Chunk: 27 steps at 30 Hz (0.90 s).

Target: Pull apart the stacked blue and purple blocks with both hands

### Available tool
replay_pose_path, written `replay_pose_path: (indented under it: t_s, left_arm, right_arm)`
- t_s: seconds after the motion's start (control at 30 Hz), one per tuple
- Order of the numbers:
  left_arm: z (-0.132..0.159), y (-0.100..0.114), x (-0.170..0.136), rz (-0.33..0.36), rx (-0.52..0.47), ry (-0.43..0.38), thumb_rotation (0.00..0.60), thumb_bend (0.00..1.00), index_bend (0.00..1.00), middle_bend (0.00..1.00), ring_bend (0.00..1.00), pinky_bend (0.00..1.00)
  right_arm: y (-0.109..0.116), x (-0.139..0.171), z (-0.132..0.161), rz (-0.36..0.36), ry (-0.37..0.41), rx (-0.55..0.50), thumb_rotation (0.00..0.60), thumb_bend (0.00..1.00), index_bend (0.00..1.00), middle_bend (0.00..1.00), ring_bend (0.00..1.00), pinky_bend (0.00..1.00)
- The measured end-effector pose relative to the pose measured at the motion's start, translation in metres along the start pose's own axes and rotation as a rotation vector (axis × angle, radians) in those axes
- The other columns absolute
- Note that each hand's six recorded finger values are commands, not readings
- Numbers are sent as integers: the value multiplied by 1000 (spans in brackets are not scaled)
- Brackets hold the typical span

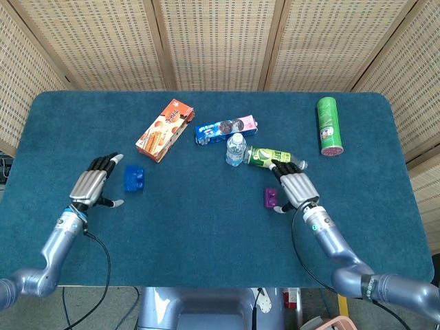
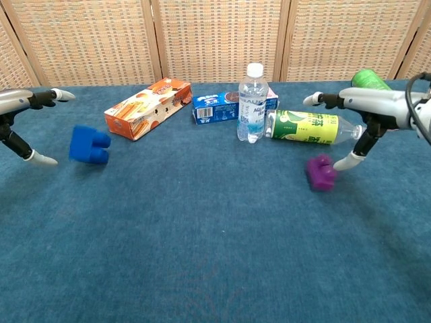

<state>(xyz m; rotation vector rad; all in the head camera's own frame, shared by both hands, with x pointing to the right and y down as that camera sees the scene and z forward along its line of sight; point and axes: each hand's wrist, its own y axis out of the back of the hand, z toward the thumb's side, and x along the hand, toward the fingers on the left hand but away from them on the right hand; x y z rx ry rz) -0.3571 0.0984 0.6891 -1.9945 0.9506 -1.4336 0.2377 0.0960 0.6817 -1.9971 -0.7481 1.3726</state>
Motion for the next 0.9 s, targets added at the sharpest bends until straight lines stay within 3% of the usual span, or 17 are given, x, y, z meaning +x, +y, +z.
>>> replay_pose_path:
  t_s: [0.17,0.27,0.4,0.53,0.7,0.9]
  left_arm:
    - [-6,15,-13,15,-48,5,600,0,0,0,0,0]
    - [-10,28,-27,60,-70,6,600,0,0,0,0,0]
    - [-21,50,-66,166,-58,27,600,0,0,0,0,0]
    - [-38,64,-116,270,-39,104,600,0,0,0,0,0]
    - [-57,64,-166,311,27,199,600,0,0,0,0,0]
    - [-64,59,-188,312,71,233,600,0,0,0,0,0]
  right_arm:
    - [13,18,-1,-69,31,-29,600,0,0,0,0,0]
    - [24,35,-8,-117,43,-37,600,0,0,0,0,0]
    - [38,65,-27,-213,58,-3,600,0,0,0,0,0]
    - [49,104,-52,-331,55,36,600,0,0,0,0,0]
    - [44,160,-78,-404,27,105,600,0,0,0,0,0]
    - [40,191,-91,-443,-39,204,600,0,0,0,0,0]
